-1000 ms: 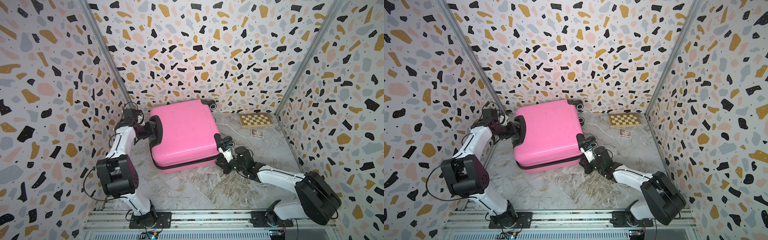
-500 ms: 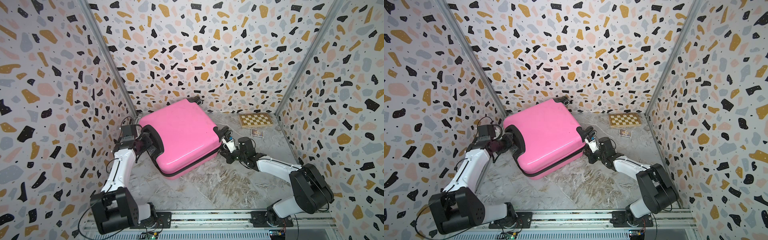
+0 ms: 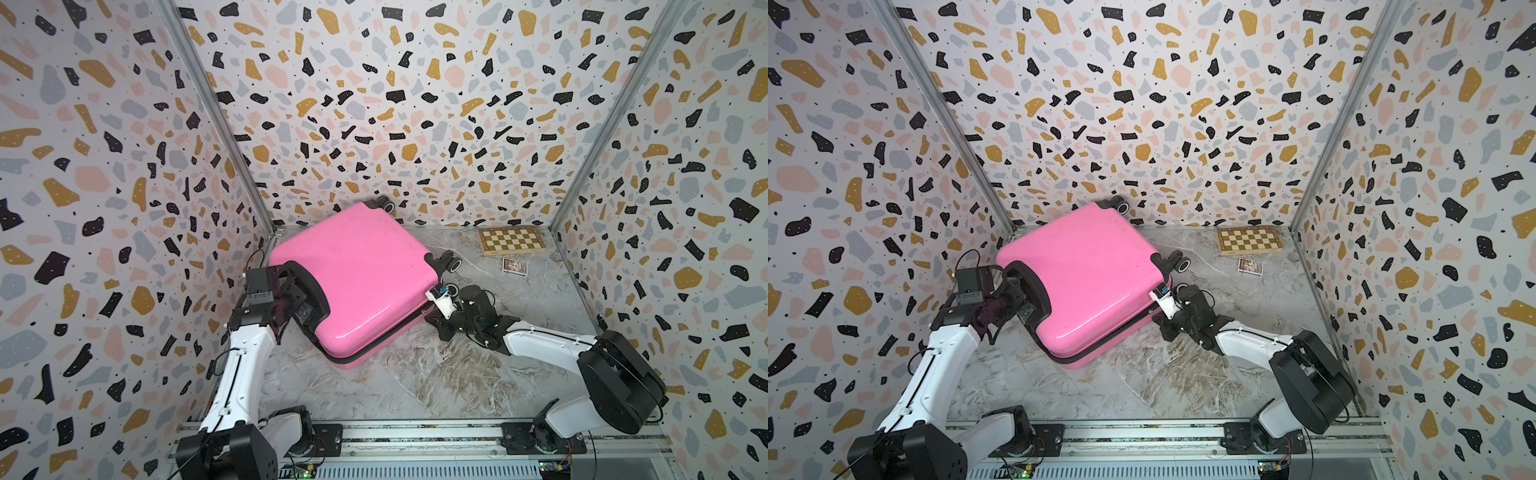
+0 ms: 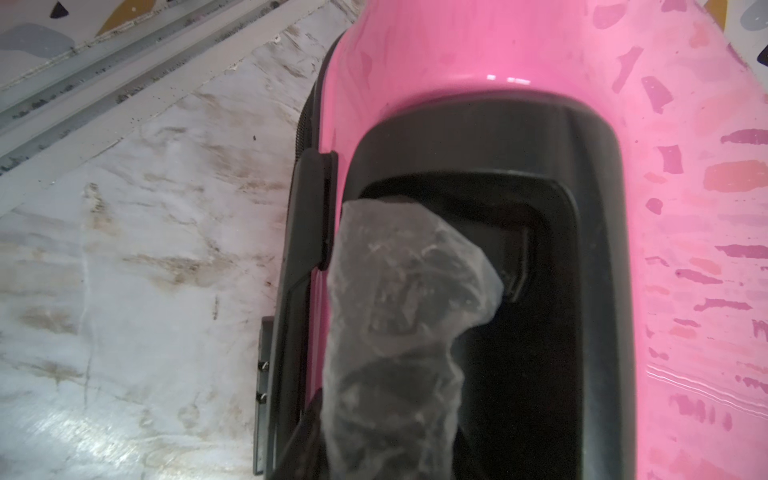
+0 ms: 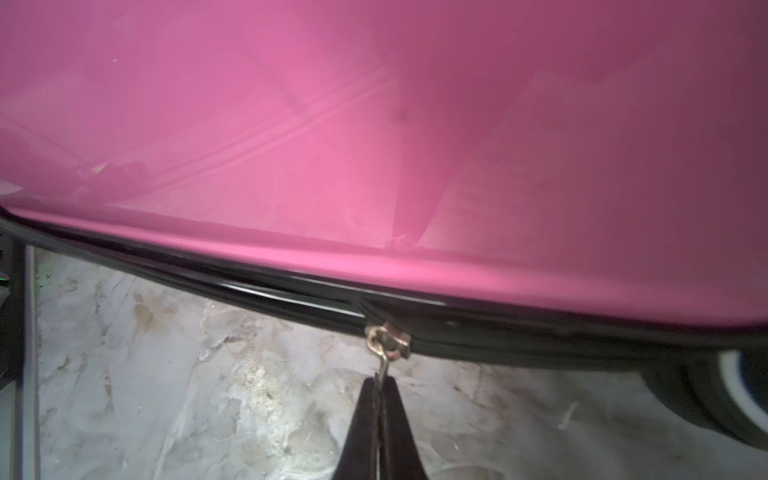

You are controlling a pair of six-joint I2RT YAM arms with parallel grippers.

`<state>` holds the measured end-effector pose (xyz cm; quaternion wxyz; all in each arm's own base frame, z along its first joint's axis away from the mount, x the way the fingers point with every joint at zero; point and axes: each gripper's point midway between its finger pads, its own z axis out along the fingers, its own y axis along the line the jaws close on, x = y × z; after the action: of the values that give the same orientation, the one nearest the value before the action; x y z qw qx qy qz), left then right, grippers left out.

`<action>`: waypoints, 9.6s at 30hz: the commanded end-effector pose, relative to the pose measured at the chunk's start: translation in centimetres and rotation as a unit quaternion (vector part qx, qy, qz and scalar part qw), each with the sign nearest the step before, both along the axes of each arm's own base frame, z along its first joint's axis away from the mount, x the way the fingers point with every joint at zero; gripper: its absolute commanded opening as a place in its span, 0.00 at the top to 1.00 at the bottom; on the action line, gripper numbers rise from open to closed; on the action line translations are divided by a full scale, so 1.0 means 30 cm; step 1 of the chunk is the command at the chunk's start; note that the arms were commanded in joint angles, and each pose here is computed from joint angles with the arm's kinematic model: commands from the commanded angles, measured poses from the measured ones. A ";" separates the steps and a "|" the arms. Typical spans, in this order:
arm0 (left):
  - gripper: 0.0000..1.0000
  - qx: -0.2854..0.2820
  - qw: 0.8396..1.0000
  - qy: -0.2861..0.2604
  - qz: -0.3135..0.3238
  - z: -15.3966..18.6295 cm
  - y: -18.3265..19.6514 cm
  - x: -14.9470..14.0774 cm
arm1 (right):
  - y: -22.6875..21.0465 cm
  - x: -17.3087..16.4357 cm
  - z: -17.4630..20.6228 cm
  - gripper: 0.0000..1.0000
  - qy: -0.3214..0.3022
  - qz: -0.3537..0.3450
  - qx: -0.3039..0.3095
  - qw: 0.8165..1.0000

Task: Close the suitcase zippers
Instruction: Zip the zipper on the suitcase.

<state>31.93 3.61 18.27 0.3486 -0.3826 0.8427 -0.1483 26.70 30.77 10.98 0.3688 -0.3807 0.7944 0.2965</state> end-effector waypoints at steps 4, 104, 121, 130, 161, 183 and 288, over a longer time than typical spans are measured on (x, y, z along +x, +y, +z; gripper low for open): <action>1.00 -0.103 0.987 -0.105 0.065 0.191 -0.050 0.072 | 0.183 -0.270 0.065 1.00 0.014 0.149 0.031 0.988; 1.00 0.442 0.493 -0.212 -0.718 0.321 -0.689 -0.075 | -0.187 -0.044 0.066 1.00 0.006 -0.022 -0.004 1.000; 1.00 0.340 0.641 -0.178 -0.665 0.270 -0.789 -0.089 | -0.123 -0.059 0.042 1.00 0.022 -0.021 0.000 1.000; 1.00 0.228 0.769 -0.111 -0.587 0.214 -0.855 -0.102 | -0.134 0.064 0.038 1.00 0.012 -0.057 -0.015 0.998; 1.00 0.098 0.829 -0.105 -0.540 0.184 -0.997 -0.010 | 0.001 0.008 0.092 1.00 0.007 0.062 0.045 0.997; 1.00 0.186 0.811 -0.153 -0.533 0.322 -0.931 0.008 | 0.003 -0.050 0.183 1.00 -0.037 0.093 0.050 0.994; 1.00 0.330 0.693 0.035 -0.640 0.067 -1.037 0.027 | 0.052 -0.139 0.130 1.00 -0.015 0.100 0.064 0.993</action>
<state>28.09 -26.39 20.17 0.1778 0.4006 0.8964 -0.0657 24.38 31.19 12.42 0.3563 -0.4043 0.7680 0.3460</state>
